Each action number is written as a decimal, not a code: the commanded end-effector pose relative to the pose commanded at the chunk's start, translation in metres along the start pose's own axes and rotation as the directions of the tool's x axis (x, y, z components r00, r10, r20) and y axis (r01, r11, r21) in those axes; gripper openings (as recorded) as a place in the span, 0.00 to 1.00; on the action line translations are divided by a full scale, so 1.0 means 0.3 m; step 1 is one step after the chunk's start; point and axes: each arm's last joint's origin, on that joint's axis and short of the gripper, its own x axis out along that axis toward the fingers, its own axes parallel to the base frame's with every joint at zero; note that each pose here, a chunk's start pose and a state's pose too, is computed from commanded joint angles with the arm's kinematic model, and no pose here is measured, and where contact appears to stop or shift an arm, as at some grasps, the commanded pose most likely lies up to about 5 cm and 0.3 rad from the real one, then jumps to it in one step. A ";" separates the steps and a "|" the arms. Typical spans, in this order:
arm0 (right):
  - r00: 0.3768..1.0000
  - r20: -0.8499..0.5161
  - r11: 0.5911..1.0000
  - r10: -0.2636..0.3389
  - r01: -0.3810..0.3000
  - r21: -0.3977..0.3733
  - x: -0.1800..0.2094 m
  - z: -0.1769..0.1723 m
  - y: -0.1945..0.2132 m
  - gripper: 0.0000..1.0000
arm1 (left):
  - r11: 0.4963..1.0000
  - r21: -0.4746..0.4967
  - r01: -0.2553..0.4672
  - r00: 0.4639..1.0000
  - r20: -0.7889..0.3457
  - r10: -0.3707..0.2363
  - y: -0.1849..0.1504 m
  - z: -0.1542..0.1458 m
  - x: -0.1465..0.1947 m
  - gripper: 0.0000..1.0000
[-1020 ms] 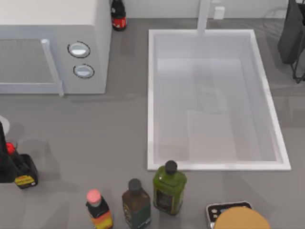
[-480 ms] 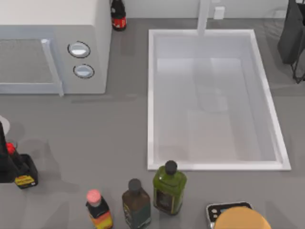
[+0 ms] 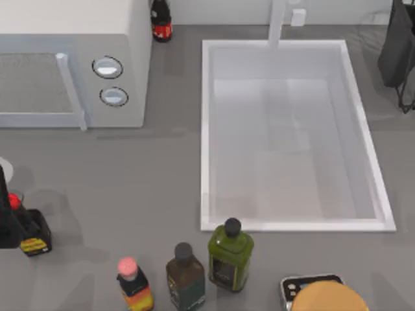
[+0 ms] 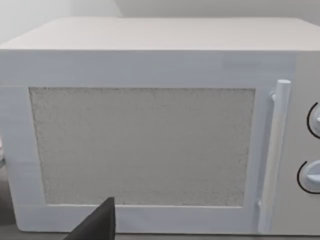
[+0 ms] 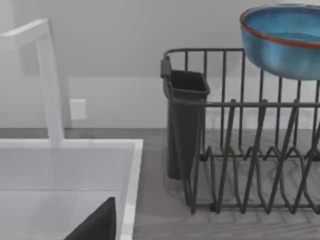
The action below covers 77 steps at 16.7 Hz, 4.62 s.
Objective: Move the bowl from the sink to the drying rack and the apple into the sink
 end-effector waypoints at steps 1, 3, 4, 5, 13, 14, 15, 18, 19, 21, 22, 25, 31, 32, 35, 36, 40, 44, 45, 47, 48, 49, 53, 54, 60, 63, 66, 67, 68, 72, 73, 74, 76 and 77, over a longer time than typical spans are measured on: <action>1.000 0.000 1.000 0.000 0.000 0.000 0.000 0.000 0.000 1.00 | 1.000 0.000 0.000 1.000 0.000 0.000 0.000 0.000 0.000 1.00; 1.000 0.000 1.000 0.000 0.000 0.000 0.000 0.000 0.000 1.00 | 1.000 0.000 0.000 1.000 0.000 0.000 0.000 0.000 0.000 1.00; 1.000 0.000 1.000 0.000 0.000 0.000 0.000 0.000 0.000 1.00 | 1.000 0.000 0.000 1.000 0.000 0.000 0.000 0.000 0.000 1.00; 1.000 0.000 1.000 0.000 0.000 0.000 0.000 0.000 0.000 1.00 | 1.000 0.000 0.000 1.000 0.000 0.000 0.000 0.000 0.000 1.00; 1.000 0.000 1.000 0.000 0.000 0.000 0.000 0.000 0.000 1.00 | 1.000 0.000 0.000 1.000 0.000 0.000 0.000 0.000 0.000 1.00; 1.000 0.000 1.000 0.000 0.000 0.000 0.000 0.000 0.000 1.00 | 1.000 0.000 0.000 1.000 0.000 0.000 0.000 0.000 0.000 1.00; 1.000 0.000 1.000 0.000 0.000 0.000 0.000 0.000 0.000 1.00 | 1.000 0.000 0.000 1.000 0.000 0.000 0.000 0.000 0.000 1.00; 1.000 0.000 1.000 0.000 0.000 0.000 0.000 0.000 0.000 1.00 | 1.000 0.000 0.000 1.000 0.000 0.000 0.000 0.000 0.000 1.00; 1.000 0.000 1.000 0.000 0.000 0.000 0.000 0.000 0.000 1.00 | 1.000 0.000 0.000 1.000 0.000 0.000 0.000 0.000 0.000 1.00; 1.000 0.000 1.000 0.000 0.000 0.000 0.000 0.000 0.000 1.00 | 1.000 0.000 0.000 1.000 0.000 0.000 0.000 0.000 0.000 1.00; 1.000 -0.001 1.000 0.000 0.000 0.000 0.000 0.001 0.000 1.00 | 1.000 0.000 0.000 1.000 0.000 0.000 0.000 0.000 0.000 1.00; 0.997 -0.069 1.000 -0.018 0.017 -0.019 0.003 0.027 -0.006 1.00 | 1.000 0.000 0.000 1.000 0.000 0.000 0.000 0.000 0.000 1.00; 0.878 -0.468 0.993 -0.099 0.059 -0.101 0.071 0.131 -0.047 1.00 | 1.000 0.000 0.000 1.000 0.000 0.000 0.000 0.000 0.000 1.00; 0.828 -0.550 0.992 -0.110 0.058 -0.112 0.096 0.146 -0.058 1.00 | 1.000 0.000 0.000 1.000 0.000 0.000 0.000 0.000 0.000 1.00; 0.626 -0.770 0.991 -0.123 0.044 -0.123 0.187 0.171 -0.103 1.00 | 1.000 0.000 0.000 1.000 0.000 0.000 0.000 0.000 0.000 1.00; 0.549 -0.827 0.992 -0.120 0.038 -0.119 0.220 0.174 -0.121 1.00 | 1.000 0.000 0.000 1.000 0.000 0.000 0.000 0.000 0.000 1.00; 0.259 -0.963 0.997 -0.077 0.016 -0.076 0.339 0.166 -0.198 1.00 | 1.000 0.000 0.000 1.000 0.000 0.000 0.000 0.000 0.000 1.00; 0.061 -0.998 1.000 -0.021 0.009 -0.021 0.418 0.144 -0.262 1.00 | 1.000 0.000 0.000 1.000 0.000 0.000 0.000 0.000 0.000 1.00; 0.031 -0.999 1.000 -0.011 0.009 -0.011 0.430 0.139 -0.272 1.00 | 1.000 0.000 0.000 1.000 0.000 0.000 0.000 0.000 0.000 1.00; 0.001 -1.000 1.000 0.000 0.010 0.000 0.441 0.133 -0.283 1.00 | 1.000 0.000 0.000 1.000 0.000 0.000 0.000 0.000 0.000 1.00; 0.000 -1.000 1.000 0.000 0.010 0.000 0.441 0.133 -0.283 1.00 | 1.000 0.000 0.000 1.000 0.000 0.000 0.000 0.000 0.000 1.00; 0.000 -1.000 1.000 0.000 0.010 0.000 0.441 0.133 -0.283 1.00 | 1.000 0.000 0.000 1.000 0.000 0.000 0.000 0.000 0.000 1.00; -0.006 -1.000 1.000 0.002 0.006 0.002 0.443 0.116 -0.280 1.00 | 1.000 0.000 0.000 1.000 0.000 0.000 0.000 0.000 0.000 1.00; -0.016 -1.000 1.000 0.006 0.007 0.005 0.444 0.092 -0.281 1.00 | 1.000 0.000 0.000 1.000 0.000 0.000 0.000 0.000 0.000 1.00; -0.004 -1.000 1.000 0.001 0.008 0.001 0.460 -0.062 -0.288 1.00 | 1.000 0.000 0.000 1.000 0.000 0.000 0.000 0.000 0.000 1.00; 0.026 -1.000 1.000 -0.010 0.009 -0.009 0.464 -0.139 -0.291 1.00 | 1.000 0.000 0.000 1.000 0.000 0.000 0.000 0.000 0.000 1.00; 0.003 -1.000 1.000 -0.001 0.010 -0.001 0.444 -0.214 -0.284 1.00 | 1.000 0.000 0.000 1.000 0.000 0.000 0.000 0.000 0.000 1.00; 0.000 -1.000 1.000 0.000 0.010 0.000 0.441 -0.222 -0.283 1.00 | 1.000 0.000 0.000 1.000 0.000 0.000 0.000 0.000 0.000 1.00; 0.000 -1.000 1.000 0.000 0.010 0.000 0.441 -0.222 -0.283 1.00 | 1.000 0.000 0.000 1.000 0.000 0.000 0.000 0.000 0.000 1.00; 0.000 -1.000 1.000 0.000 0.010 0.000 0.441 -0.222 -0.283 0.92 | 1.000 0.000 0.000 1.000 0.000 0.000 0.000 0.000 0.000 1.00; 0.000 -1.000 1.000 0.000 0.010 0.000 0.441 -0.222 -0.283 0.85 | 1.000 0.000 0.000 1.000 0.000 0.000 0.000 0.000 0.000 1.00; 0.000 -1.000 1.000 0.000 0.010 0.000 0.441 -0.222 -0.283 0.77 | 1.000 0.000 0.000 1.000 0.000 0.000 0.000 0.000 0.000 1.00; 0.000 -1.000 1.000 0.000 0.010 0.000 0.441 -0.222 -0.283 0.62 | 1.000 0.000 0.000 1.000 0.000 0.000 0.000 0.000 0.000 1.00; 0.000 -1.000 1.000 0.000 0.010 0.000 0.441 -0.222 -0.283 0.55 | 1.000 0.000 0.000 1.000 0.000 0.000 0.000 0.000 0.000 1.00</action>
